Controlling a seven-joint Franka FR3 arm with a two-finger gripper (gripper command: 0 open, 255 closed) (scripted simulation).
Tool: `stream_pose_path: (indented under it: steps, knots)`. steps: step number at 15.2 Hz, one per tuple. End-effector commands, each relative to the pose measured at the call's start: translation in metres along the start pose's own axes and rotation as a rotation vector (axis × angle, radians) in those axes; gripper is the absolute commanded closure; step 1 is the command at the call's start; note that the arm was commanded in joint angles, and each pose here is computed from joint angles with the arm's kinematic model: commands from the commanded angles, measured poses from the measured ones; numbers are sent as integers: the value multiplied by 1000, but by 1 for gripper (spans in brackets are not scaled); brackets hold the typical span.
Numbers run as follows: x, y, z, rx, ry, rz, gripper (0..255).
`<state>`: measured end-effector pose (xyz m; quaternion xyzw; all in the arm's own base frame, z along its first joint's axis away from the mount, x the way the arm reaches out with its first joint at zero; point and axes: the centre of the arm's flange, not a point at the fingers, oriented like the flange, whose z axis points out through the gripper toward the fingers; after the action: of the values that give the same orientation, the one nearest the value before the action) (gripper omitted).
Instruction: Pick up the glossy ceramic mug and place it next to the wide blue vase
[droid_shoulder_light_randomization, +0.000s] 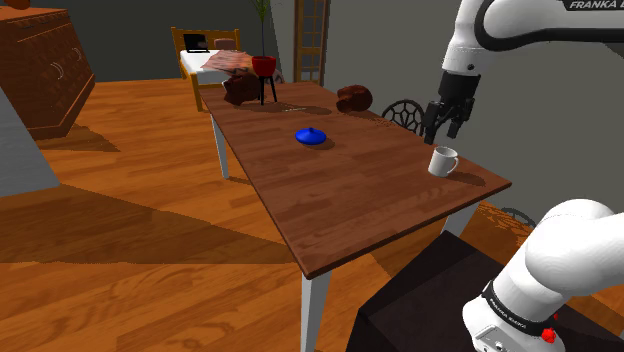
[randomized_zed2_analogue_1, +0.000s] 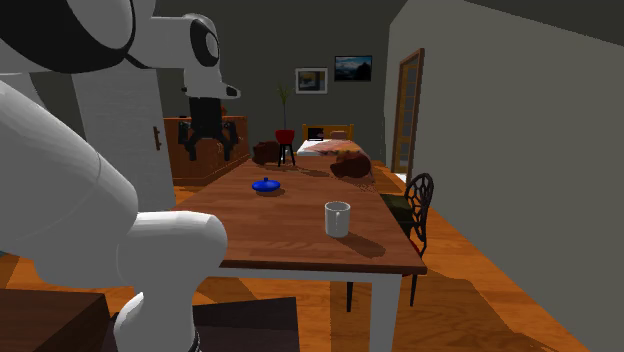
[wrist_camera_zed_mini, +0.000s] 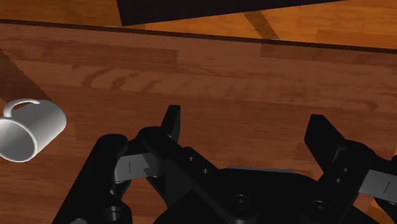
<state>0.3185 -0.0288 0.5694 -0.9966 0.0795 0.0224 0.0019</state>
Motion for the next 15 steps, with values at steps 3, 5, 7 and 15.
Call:
stream_pose_path:
  steps: [3, 5, 7, 15]
  knots:
    - [10, 20, 12, -4, -1, -4, 0]
    - [21, 41, 24, -9, -1, -9, 0]
    - [32, 61, 36, -13, -2, -13, 0]
    - [75, 143, 83, -31, -5, -31, 0]
